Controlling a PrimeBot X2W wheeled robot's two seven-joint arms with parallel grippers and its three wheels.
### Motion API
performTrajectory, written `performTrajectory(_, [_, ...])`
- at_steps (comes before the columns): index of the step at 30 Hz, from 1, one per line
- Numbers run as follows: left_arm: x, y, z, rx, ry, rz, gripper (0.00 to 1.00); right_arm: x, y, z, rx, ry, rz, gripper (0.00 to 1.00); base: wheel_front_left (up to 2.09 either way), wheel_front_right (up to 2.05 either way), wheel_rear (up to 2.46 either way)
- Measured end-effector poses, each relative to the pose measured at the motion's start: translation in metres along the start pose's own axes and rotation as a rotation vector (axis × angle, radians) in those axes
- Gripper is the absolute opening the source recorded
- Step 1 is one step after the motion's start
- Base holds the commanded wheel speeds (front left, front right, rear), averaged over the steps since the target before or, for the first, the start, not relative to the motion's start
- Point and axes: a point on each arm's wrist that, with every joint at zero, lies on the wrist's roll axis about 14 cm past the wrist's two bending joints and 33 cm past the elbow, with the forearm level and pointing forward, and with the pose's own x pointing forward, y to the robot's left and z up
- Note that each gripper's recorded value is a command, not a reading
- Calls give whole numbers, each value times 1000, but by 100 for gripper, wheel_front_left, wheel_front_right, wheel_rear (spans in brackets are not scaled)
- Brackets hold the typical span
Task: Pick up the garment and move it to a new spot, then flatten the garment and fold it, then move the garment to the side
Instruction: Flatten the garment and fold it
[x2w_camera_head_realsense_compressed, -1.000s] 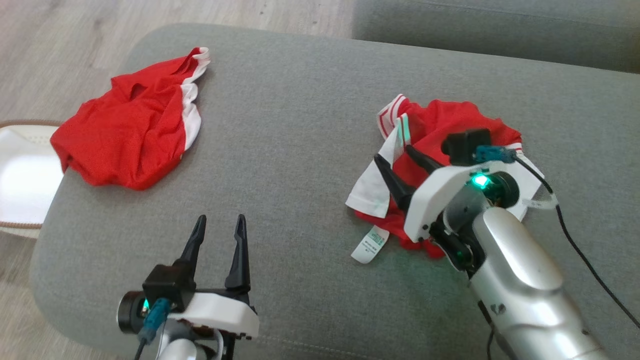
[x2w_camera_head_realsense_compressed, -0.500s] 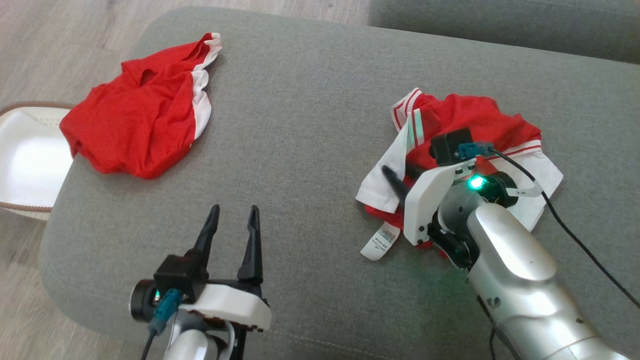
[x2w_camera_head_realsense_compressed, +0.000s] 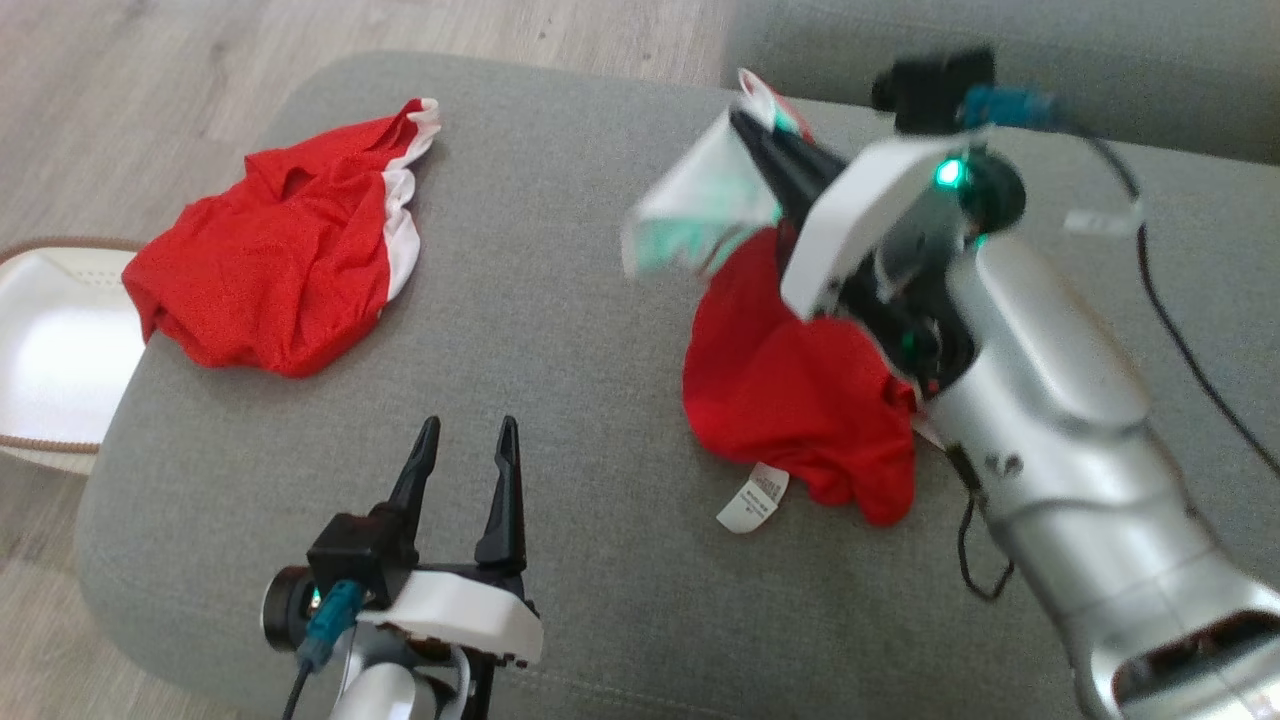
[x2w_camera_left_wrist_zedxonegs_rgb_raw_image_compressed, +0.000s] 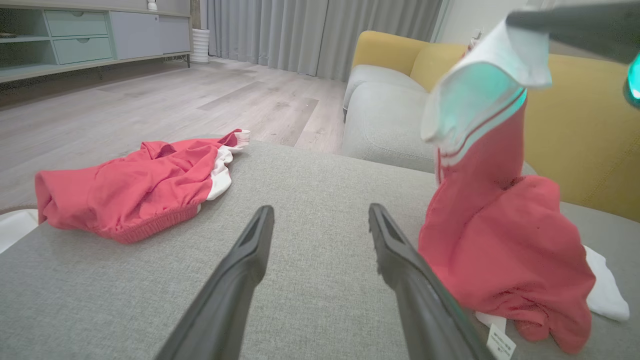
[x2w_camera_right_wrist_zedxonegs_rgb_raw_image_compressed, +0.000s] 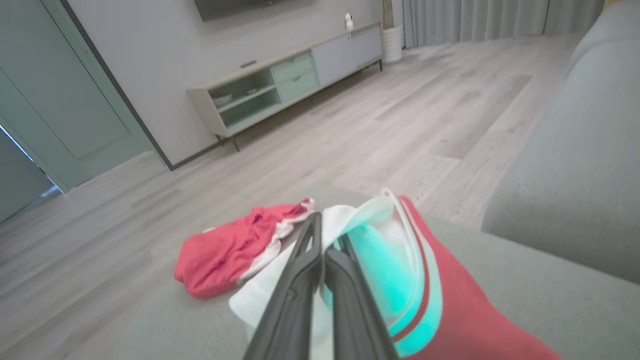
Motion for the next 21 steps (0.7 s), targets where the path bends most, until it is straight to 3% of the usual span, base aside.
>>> performTrajectory(16, [-27,4,8,-41,-31,23,100,-10,62,201,22,-425,159,0,0,0,0])
performTrajectory(21, [-28,5,10,-48,-38,37,100,-10,66,227,50,-444,165,0,0,0,0])
